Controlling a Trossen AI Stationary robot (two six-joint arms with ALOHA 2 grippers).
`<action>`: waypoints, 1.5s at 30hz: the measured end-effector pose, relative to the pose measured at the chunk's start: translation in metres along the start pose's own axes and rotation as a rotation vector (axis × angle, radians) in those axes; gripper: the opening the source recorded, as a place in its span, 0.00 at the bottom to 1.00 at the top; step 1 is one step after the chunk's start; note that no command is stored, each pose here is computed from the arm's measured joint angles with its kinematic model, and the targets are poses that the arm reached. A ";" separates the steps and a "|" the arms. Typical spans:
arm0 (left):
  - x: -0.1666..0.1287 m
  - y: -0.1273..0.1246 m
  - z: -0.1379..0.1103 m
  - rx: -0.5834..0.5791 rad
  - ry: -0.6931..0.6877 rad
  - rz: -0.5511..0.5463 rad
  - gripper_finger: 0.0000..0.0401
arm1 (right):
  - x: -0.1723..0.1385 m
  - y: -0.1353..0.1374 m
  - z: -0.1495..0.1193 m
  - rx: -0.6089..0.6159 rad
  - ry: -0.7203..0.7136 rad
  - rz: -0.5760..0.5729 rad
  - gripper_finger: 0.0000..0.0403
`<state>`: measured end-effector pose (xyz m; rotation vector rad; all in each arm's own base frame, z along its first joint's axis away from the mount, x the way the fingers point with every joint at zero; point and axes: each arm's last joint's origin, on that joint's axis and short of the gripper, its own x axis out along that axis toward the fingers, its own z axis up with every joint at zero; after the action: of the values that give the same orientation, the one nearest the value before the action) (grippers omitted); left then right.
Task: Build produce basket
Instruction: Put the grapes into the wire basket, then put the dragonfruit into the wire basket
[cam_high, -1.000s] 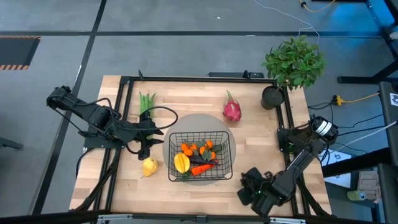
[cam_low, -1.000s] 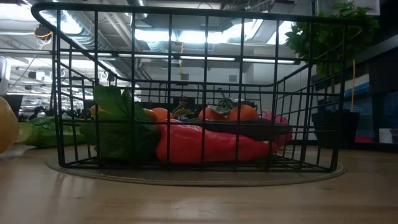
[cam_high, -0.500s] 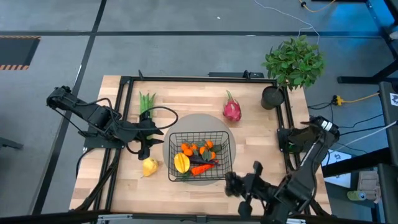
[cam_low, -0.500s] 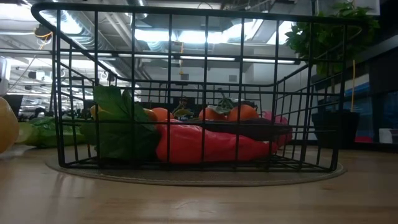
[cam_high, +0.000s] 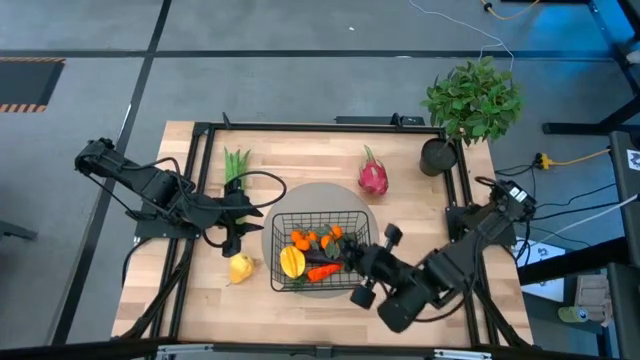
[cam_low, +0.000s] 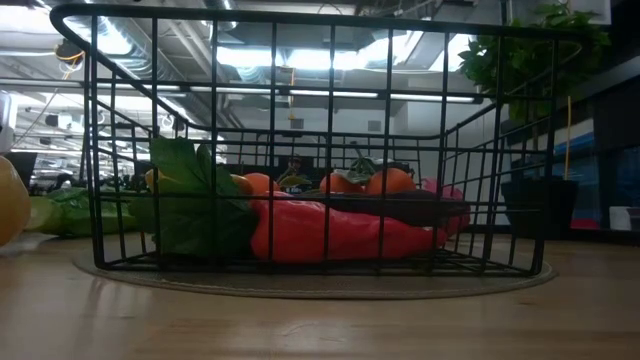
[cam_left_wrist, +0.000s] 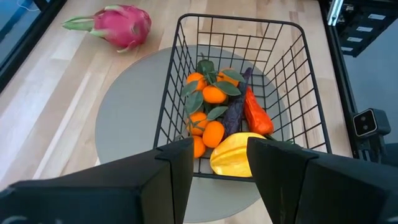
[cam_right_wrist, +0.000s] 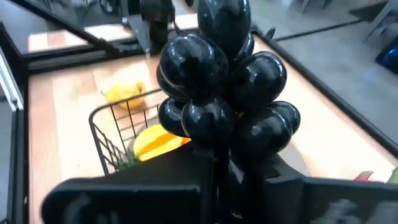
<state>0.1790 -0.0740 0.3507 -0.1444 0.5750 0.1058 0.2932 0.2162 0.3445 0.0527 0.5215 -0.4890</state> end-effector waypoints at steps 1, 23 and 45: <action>0.000 0.000 0.000 0.000 0.000 0.000 0.34 | 0.004 -0.002 0.002 -0.009 0.012 -0.002 0.08; 0.000 0.000 0.000 0.000 0.000 0.000 0.34 | 0.044 -0.024 0.019 0.048 0.162 0.019 0.54; 0.000 0.000 0.000 0.000 0.000 0.000 0.34 | 0.044 -0.030 0.018 0.030 0.087 -0.107 0.55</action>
<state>0.1789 -0.0741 0.3506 -0.1441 0.5753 0.1055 0.3205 0.1673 0.3410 0.0757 0.6044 -0.6009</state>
